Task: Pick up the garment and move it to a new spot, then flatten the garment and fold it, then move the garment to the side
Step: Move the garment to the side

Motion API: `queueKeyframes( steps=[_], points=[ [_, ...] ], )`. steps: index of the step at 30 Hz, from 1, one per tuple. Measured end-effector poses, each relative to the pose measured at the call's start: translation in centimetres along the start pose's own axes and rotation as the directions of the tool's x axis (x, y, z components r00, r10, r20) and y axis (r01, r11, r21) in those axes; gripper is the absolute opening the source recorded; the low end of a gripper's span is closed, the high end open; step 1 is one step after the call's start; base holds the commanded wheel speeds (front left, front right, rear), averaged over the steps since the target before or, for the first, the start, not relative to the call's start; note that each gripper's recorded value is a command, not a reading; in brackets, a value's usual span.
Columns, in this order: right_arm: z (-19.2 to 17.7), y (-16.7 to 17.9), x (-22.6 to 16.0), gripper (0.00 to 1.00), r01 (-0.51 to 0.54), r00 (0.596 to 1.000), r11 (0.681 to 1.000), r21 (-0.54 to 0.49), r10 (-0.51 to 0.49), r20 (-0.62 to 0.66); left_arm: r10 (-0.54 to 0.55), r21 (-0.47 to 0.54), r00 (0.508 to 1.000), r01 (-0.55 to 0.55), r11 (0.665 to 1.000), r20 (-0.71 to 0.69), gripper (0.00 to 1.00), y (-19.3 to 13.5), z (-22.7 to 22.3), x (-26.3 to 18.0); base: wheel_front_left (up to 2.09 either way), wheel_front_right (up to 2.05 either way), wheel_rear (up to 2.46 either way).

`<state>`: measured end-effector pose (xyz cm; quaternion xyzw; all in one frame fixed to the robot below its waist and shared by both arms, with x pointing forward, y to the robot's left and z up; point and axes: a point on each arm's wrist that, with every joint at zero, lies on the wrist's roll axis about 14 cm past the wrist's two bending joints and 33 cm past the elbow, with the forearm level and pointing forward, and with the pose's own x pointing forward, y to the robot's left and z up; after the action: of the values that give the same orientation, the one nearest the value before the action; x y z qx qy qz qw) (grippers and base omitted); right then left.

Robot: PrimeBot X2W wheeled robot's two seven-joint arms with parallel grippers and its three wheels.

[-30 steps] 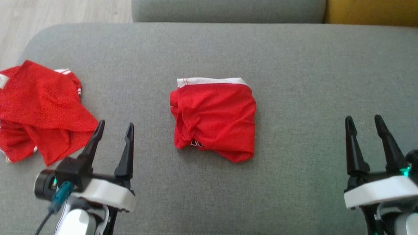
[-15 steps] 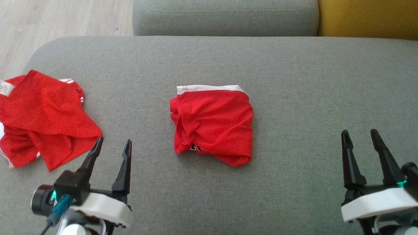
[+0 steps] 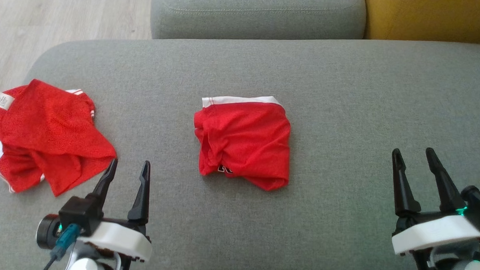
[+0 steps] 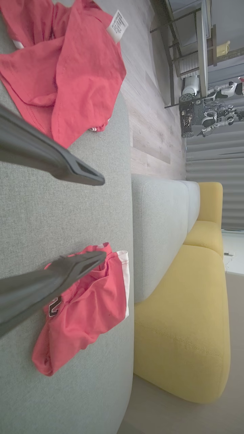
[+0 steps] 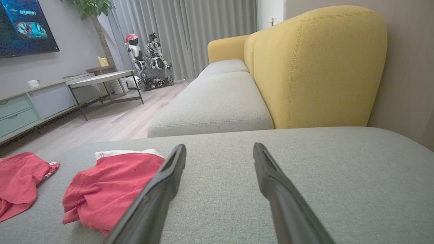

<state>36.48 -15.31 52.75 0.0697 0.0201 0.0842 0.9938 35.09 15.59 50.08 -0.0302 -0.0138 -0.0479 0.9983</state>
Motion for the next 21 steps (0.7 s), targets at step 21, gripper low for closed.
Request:
queueKeyframes(
  steps=[21],
  points=[
    [-1.9, -0.6, 0.9, 1.0, 0.012, 0.998, 1.0, -0.002, -0.012, -0.06, 0.0, -0.009, 1.0, 0.0, 1.0, 0.001, 1.0, 0.0, -0.1, 0.9, 0.0, 0.0, 0.0]
  ],
)
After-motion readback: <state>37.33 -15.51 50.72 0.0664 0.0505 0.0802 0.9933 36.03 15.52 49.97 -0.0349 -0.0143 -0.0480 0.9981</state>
